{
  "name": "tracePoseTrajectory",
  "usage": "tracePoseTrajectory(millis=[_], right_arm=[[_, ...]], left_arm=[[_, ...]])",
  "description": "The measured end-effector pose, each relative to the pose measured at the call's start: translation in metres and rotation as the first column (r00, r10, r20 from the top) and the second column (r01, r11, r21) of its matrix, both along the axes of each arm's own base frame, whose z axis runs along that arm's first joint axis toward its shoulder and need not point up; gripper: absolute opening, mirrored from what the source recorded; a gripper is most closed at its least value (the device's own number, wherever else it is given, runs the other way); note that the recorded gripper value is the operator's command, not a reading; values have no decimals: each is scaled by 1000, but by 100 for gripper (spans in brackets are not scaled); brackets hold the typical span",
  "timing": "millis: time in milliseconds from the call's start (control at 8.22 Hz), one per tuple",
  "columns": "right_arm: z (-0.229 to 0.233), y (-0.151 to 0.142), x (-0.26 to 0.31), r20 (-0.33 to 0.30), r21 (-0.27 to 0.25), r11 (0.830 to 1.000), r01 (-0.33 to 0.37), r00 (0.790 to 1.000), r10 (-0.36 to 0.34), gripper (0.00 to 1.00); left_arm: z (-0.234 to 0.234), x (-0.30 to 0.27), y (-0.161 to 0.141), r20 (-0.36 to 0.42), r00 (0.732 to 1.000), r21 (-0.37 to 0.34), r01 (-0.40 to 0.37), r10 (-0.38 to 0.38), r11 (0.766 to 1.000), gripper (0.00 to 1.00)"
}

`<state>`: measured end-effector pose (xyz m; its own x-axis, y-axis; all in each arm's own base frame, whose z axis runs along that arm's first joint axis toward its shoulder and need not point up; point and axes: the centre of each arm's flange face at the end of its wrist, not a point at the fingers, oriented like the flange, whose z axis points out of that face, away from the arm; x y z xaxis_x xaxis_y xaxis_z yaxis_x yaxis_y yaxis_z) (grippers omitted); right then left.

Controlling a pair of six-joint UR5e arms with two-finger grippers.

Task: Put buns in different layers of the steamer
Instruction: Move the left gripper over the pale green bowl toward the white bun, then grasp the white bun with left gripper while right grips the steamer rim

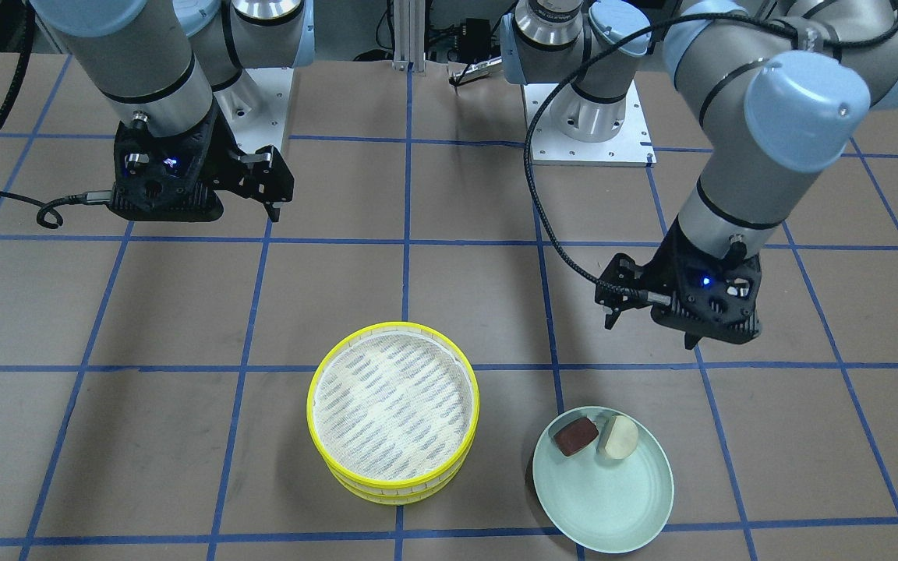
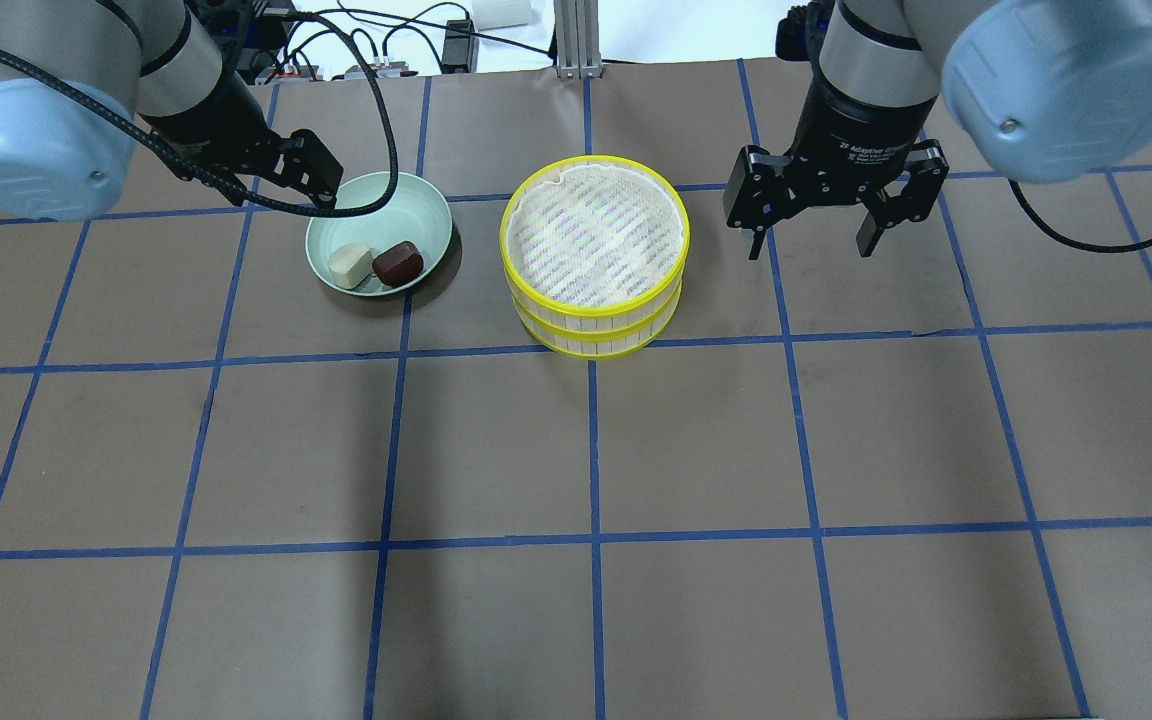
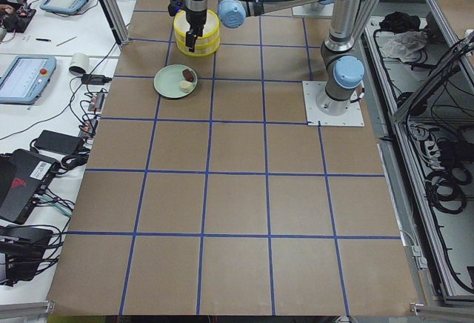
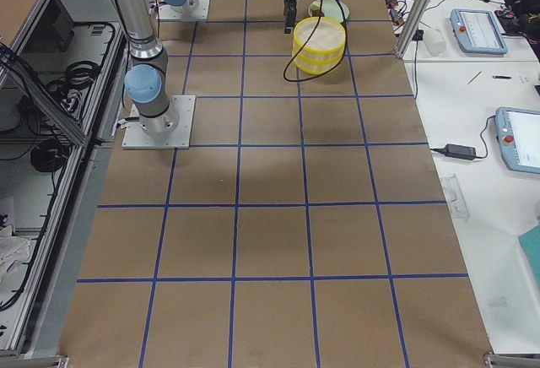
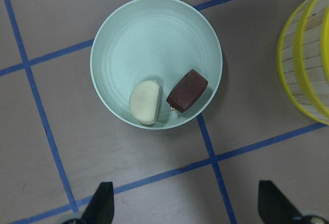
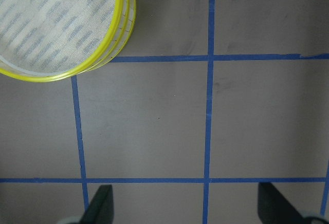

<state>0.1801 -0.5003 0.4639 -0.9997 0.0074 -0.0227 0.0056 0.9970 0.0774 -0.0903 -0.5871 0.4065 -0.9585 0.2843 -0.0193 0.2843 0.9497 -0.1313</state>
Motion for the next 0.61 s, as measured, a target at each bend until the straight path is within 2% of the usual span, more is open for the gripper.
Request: tracePoseTrajectory(millis=[122,365,608], right_arm=[[0,0,0,0,0,1000,0,1000,0,100],[0,0,0,1,0,1000,0,1000,0,100],[0,0,0,-1,-1,1000,-2,1000,2,100]], left_arm=[[-21,2,-16,24,995,-10,97,-97,995,100],[-62,15,-43,138,949,2,285,-283,959,100],[-108,28,-64,173,909,32,379,-378,925,99]])
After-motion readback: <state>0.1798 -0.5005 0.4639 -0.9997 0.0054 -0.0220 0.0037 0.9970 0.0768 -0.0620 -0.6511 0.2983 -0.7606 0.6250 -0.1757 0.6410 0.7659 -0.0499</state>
